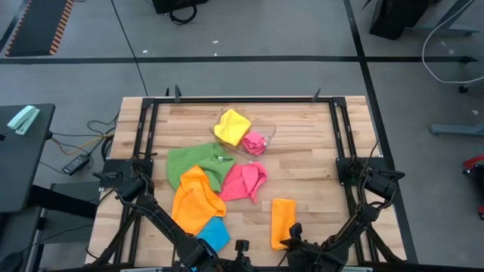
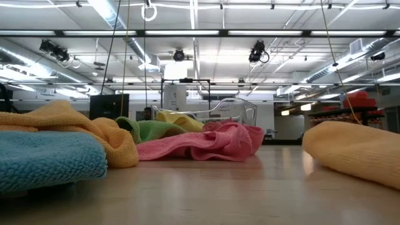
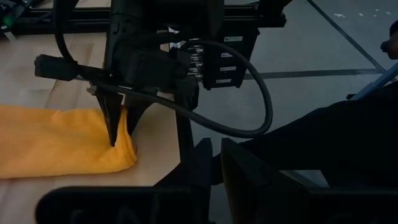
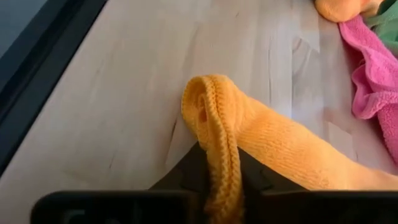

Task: Fold microfiber towels
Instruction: Fold the right orange microfiber cloth

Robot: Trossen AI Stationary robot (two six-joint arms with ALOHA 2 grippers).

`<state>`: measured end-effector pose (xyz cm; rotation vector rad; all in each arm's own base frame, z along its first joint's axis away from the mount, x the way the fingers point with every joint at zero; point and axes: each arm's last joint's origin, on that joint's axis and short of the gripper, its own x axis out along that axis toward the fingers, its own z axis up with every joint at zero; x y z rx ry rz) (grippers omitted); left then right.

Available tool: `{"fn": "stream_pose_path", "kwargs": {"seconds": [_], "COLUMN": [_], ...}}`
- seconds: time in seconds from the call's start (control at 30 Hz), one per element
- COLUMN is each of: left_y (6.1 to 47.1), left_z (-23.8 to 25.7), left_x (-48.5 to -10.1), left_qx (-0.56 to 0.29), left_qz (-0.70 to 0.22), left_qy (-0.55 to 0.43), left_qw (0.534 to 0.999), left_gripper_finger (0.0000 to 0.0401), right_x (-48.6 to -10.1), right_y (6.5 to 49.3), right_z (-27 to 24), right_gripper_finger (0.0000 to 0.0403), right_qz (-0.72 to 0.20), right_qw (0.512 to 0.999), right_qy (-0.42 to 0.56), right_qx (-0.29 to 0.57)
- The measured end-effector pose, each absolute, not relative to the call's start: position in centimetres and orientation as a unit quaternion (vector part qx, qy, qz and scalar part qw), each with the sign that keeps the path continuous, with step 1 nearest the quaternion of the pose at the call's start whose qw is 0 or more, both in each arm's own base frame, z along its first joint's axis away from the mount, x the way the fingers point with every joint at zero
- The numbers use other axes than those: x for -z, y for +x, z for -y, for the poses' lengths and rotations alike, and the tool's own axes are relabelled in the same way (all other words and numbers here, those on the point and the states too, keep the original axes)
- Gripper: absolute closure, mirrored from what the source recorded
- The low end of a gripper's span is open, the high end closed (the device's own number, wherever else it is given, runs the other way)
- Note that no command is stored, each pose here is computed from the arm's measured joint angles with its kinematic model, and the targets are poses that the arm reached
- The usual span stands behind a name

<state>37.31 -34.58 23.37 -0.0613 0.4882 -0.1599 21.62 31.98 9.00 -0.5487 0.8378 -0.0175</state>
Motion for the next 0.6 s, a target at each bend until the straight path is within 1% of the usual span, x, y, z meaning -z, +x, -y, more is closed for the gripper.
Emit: {"fn": "stream_pose_path", "kwargs": {"seconds": [0.17,0.3,0.4,0.5,0.6], "left_y": [37.3,37.3,37.3,37.2,37.4], "left_z": [34.6,34.6,34.6,34.8,35.2], "left_x": [-23.4,-23.4,-23.4,-23.3,-22.0], "left_qx": [0.079,0.079,0.079,0.082,0.079], "left_qz": [-0.241,-0.242,-0.242,-0.241,-0.246], "left_qy": [-0.030,-0.030,-0.030,-0.031,-0.023], "left_qw": [0.967,0.967,0.967,0.967,0.966], "left_gripper_finger": [0.0362,0.0358,0.0356,0.0356,0.0358], "right_x": [-9.6,-10.8,-12.3,-14.4,-15.6], "right_y": [21.8,21.7,21.4,20.8,20.2], "right_z": [-32.6,-33.7,-34.3,-34.8,-34.7], "right_gripper_finger": [0.0361,0.0361,0.0361,0.0361,0.0361], "right_qz": [-0.421,-0.442,-0.447,-0.434,-0.426], "right_qw": [0.878,0.876,0.876,0.885,0.891], "right_qy": [-0.229,-0.184,-0.158,-0.133,-0.119], "right_qx": [-0.012,-0.056,-0.086,-0.102,-0.107]}}
